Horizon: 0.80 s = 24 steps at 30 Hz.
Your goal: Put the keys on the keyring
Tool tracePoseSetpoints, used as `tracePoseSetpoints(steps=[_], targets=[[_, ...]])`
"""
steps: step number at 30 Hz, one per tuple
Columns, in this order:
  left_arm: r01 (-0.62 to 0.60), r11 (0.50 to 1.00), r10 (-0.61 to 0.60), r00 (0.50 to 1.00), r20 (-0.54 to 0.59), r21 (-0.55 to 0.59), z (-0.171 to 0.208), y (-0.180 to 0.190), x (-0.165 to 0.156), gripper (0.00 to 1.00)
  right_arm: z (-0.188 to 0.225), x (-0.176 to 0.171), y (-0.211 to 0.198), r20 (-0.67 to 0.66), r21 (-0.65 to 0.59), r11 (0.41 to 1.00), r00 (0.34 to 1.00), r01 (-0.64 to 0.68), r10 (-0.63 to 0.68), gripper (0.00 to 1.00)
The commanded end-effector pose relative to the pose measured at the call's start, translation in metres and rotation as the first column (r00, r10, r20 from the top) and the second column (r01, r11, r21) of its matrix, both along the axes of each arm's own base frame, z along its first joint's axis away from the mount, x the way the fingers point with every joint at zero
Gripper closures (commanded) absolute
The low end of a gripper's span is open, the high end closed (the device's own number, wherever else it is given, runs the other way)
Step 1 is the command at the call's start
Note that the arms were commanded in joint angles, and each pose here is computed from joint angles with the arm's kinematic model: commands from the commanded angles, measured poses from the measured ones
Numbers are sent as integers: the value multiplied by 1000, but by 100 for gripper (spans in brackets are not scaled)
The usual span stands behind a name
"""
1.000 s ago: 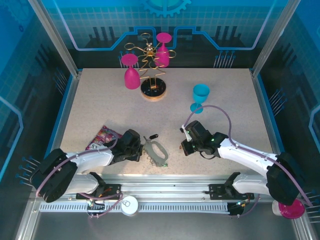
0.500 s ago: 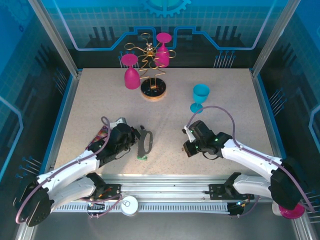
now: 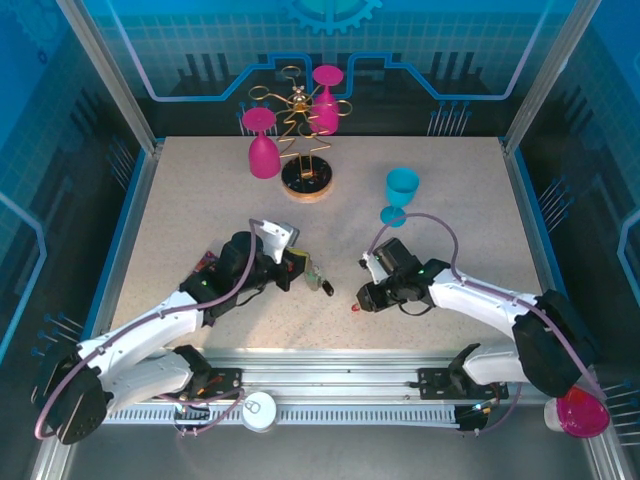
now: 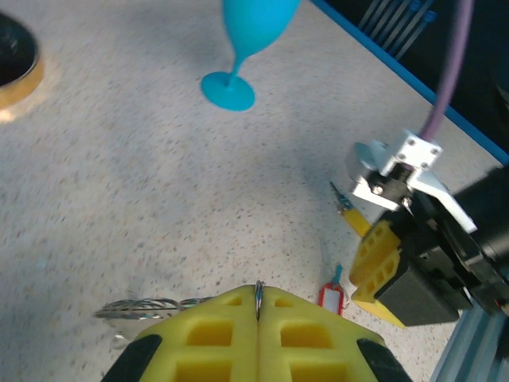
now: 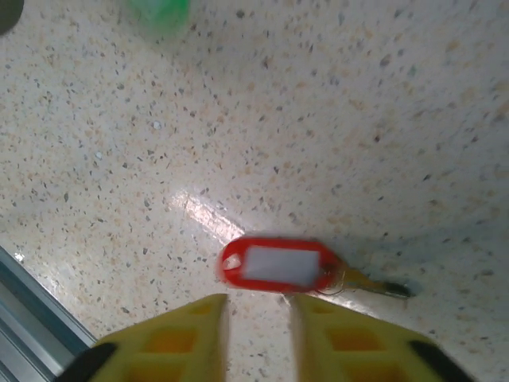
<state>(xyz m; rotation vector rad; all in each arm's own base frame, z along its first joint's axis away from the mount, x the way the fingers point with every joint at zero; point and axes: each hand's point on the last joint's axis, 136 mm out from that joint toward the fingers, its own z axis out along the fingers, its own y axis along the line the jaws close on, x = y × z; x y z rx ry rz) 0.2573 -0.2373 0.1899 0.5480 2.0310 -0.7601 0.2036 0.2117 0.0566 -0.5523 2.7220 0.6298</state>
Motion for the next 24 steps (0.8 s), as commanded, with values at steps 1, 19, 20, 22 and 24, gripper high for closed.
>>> tracePoseSetpoints(steps=[1,19,20,22,24], targets=[[169,985,-170,978,120,21,20,-19,-6,100,28,13,0,128,78,997,992,-8,-2,67],[168,978,-182,976,-115,-126,-31,-37,-11,100,118,-8,63,537,330,837,816,-436,213,60],[145,978,-167,974,-153,-148,-32,-37,-11,100,117,-10,68,535,336,831,816,-443,219,59],[74,982,-114,966,-234,-173,-33,-35,-8,100,114,-11,77,529,330,830,816,-450,232,57],[9,985,-64,945,-320,-170,-37,-32,-8,100,106,-9,84,524,296,848,817,-439,240,55]])
